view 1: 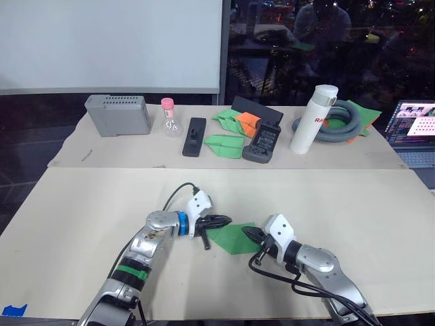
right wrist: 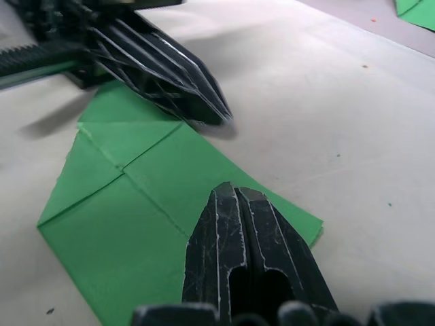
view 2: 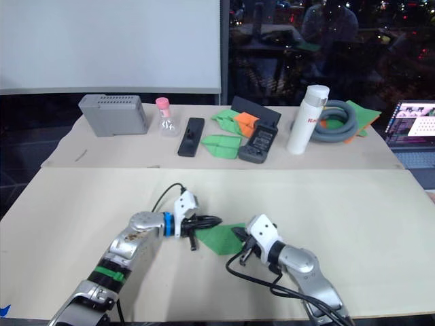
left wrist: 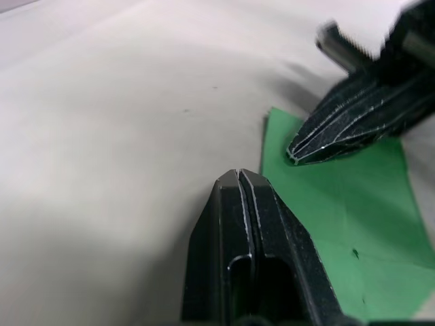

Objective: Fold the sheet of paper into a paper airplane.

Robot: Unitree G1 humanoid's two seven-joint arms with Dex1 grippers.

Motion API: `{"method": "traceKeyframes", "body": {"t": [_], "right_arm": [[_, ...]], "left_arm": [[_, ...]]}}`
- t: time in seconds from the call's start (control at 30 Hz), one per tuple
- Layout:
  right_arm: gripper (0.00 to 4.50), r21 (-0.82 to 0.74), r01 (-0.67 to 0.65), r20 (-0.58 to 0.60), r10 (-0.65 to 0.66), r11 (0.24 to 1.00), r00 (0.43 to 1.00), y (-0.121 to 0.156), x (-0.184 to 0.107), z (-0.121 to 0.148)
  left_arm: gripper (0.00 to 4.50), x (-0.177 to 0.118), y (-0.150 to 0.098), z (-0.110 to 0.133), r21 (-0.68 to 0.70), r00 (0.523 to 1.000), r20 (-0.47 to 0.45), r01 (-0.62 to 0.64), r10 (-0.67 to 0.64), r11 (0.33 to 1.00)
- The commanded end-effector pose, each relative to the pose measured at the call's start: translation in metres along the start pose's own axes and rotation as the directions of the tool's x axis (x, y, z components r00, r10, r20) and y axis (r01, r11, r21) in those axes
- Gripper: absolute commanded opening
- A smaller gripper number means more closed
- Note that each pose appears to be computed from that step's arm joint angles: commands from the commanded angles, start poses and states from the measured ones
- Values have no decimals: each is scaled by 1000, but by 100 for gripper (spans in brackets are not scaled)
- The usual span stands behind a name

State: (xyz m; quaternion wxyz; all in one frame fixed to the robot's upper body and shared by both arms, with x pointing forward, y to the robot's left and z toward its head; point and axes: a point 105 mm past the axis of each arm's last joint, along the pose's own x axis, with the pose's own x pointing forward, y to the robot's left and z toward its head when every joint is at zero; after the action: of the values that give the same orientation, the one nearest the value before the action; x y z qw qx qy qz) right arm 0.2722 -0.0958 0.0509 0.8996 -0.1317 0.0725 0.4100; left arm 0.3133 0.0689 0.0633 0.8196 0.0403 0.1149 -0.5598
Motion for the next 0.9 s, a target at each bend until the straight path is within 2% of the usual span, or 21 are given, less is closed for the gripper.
{"method": "traceKeyframes", "body": {"t": [0.03,0.17,0.27,0.4,0.5,0.67,0.7,0.8,0.9], "right_arm": [[2,67,-24,-36,27,997,999,3,-1,-9],[2,134,-63,12,62,989,998,-2,-3,10],[2,246,-131,102,108,961,989,-7,-8,39],[2,300,-250,166,208,920,964,-9,-21,71],[2,258,-311,97,296,915,950,-14,-34,75],[2,166,-311,-62,325,936,944,-39,-49,69],[30,150,-286,-90,301,946,949,-50,-50,66],[120,157,-263,-123,283,952,951,-65,-51,59],[225,183,-273,-127,298,945,946,-73,-49,51]], "left_arm": [[0,-20,-3,5,-9,1000,7,-9,9,1000],[0,-36,-4,6,7,999,-10,-39,39,999],[0,-46,-15,12,4,1000,-2,-18,18,1000],[0,-54,-26,18,-16,1000,23,-9,10,1000],[0,-58,-35,15,-43,1000,24,11,-10,999],[0,-72,-37,10,-28,999,-27,-21,21,999],[0,-77,-37,8,-17,999,-42,-34,34,999],[79,-84,-38,8,-56,998,-37,-60,58,997],[182,-91,-45,4,-55,995,-66,-72,68,996]]}}
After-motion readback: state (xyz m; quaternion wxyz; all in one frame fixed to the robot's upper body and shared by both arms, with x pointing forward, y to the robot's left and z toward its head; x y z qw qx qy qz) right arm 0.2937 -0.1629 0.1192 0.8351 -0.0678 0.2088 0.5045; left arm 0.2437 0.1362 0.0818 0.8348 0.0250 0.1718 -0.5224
